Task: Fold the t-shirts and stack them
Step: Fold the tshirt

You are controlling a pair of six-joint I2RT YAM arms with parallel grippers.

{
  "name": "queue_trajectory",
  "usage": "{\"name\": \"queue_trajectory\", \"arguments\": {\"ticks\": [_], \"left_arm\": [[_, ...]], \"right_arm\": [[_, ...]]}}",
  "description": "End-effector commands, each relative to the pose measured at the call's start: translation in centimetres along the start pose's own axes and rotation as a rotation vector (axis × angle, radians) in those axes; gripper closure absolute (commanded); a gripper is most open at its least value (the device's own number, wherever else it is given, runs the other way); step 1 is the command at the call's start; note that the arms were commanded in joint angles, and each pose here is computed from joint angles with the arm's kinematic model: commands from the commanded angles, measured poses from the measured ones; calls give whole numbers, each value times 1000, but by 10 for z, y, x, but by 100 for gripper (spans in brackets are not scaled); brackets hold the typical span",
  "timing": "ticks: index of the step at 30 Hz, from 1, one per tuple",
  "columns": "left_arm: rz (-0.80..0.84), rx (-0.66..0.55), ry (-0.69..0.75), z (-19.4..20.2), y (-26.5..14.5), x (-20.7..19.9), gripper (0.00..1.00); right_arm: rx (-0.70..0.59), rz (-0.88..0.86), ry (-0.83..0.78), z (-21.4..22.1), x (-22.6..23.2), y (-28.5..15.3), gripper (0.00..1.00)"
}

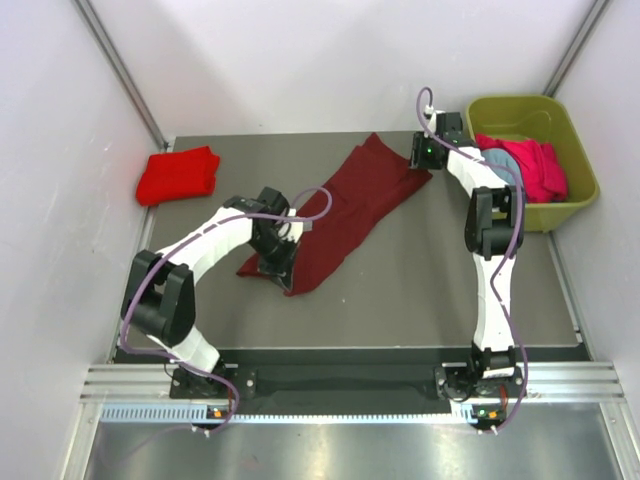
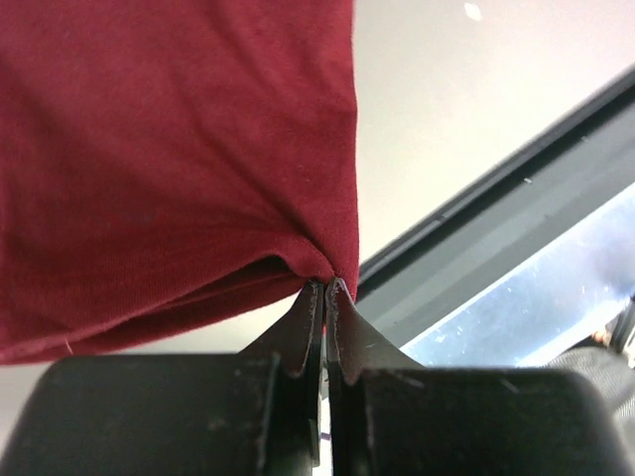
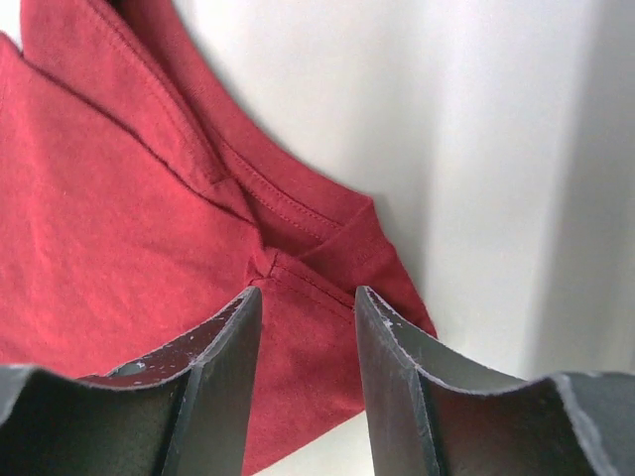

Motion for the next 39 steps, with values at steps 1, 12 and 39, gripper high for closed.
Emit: {"name": "queue_trajectory", "arguments": {"ticks": [1, 12, 39], "left_arm": [[87, 7, 51, 6, -9, -21, 100], [135, 77, 83, 23, 12, -39, 100], [202, 87, 228, 0, 24, -100, 100]], "right_arm": [[-93, 7, -18, -25, 4, 0, 57], [-110, 6, -11, -35, 12, -51, 50], [146, -198, 234, 45, 63, -45, 54]]}}
Point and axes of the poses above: each gripper's point midway between its finger pads, its own y axis out along the fingers, its own x axis along the line the jaws close on, z = x × y, the point moved 9 cm from there along -y, back along the fingers, and after that the axes turned 13 degrees about -y, right-handed, at the moved point
